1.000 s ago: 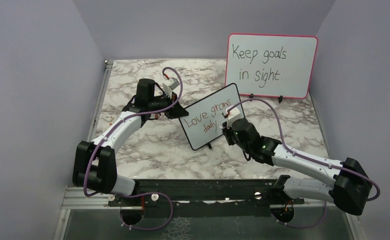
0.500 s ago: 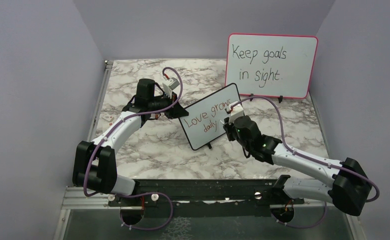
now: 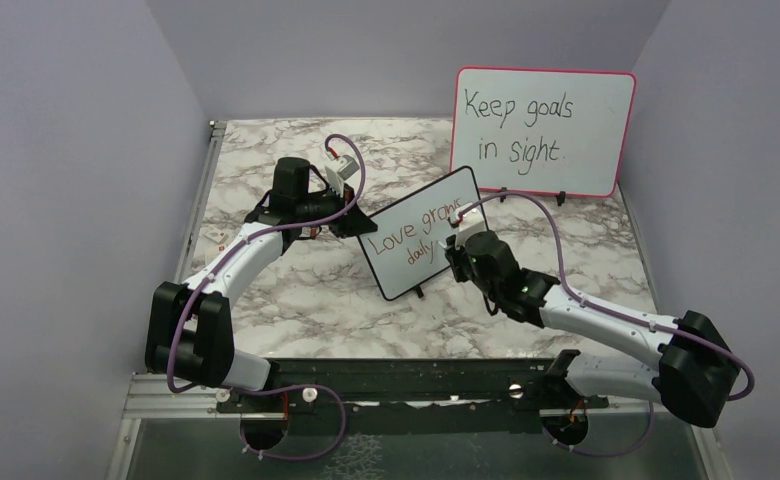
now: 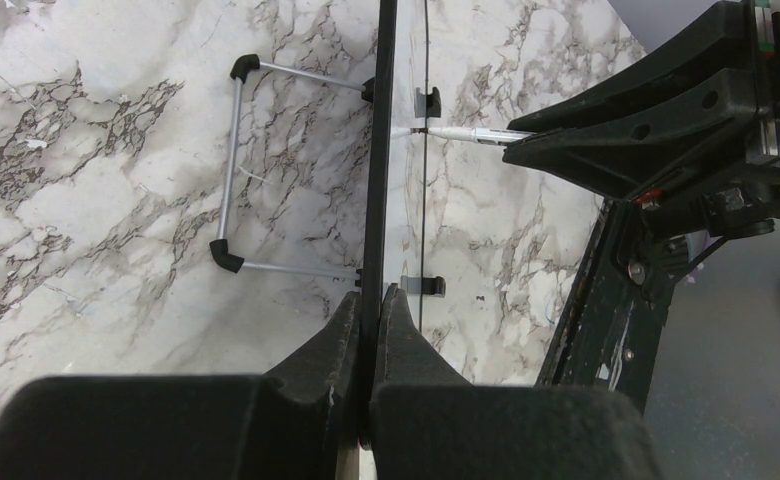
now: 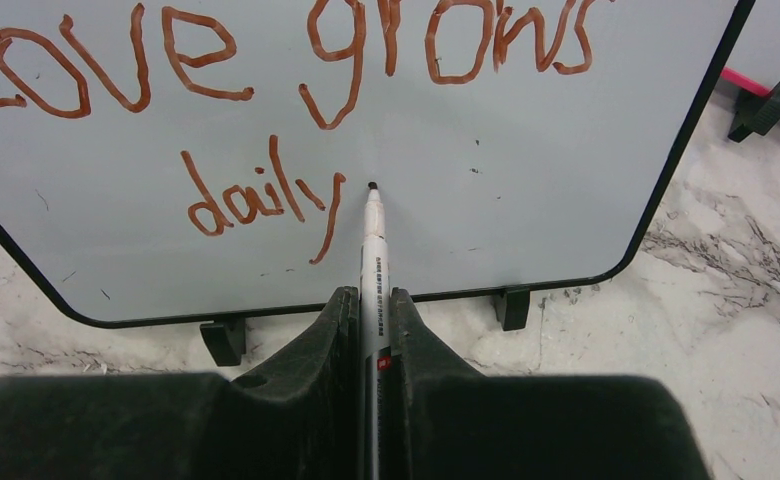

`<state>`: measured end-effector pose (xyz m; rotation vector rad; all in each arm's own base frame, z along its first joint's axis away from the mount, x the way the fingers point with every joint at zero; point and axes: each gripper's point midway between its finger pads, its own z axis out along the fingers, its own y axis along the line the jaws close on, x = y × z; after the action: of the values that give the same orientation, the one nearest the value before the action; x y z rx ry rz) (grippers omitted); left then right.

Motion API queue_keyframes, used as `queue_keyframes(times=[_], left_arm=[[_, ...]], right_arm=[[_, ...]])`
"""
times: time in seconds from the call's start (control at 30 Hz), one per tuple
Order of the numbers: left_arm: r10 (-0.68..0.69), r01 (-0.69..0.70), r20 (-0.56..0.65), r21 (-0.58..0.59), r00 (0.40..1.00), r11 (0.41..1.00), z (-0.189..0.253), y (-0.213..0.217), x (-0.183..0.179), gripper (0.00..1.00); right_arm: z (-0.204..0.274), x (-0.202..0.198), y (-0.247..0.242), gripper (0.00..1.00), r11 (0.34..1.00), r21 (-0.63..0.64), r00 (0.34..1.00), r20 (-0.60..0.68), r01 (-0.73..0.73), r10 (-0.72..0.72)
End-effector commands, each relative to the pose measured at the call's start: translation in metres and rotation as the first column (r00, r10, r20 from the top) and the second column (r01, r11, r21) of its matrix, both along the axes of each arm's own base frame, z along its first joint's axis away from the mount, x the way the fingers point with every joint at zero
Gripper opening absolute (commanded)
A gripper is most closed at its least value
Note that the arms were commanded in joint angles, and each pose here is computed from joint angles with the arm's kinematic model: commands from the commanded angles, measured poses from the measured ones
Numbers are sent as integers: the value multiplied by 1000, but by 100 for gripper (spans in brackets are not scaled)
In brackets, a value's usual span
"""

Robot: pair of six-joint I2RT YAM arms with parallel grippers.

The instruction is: Write a sentence on the whiteboard

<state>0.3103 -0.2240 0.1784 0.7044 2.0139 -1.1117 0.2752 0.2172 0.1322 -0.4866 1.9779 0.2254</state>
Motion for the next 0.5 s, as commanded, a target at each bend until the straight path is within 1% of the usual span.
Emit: queue_keyframes(times=[0.0,0.23,0.47], left_arm=[[138,-127,-36,230,990,965,-60,37,11,0],[141,-132,-24,220,990,967,-54,36,12,0],[156,-161,45,168,987,973,-19,33,18,0]], right_arm=[[2,3,4,1,999,32,1000,5,-2,2],[24,-1,-5,0,998,58,998,63,0,-4],[48,-5,-23,0,997,72,991,126,33,-42]])
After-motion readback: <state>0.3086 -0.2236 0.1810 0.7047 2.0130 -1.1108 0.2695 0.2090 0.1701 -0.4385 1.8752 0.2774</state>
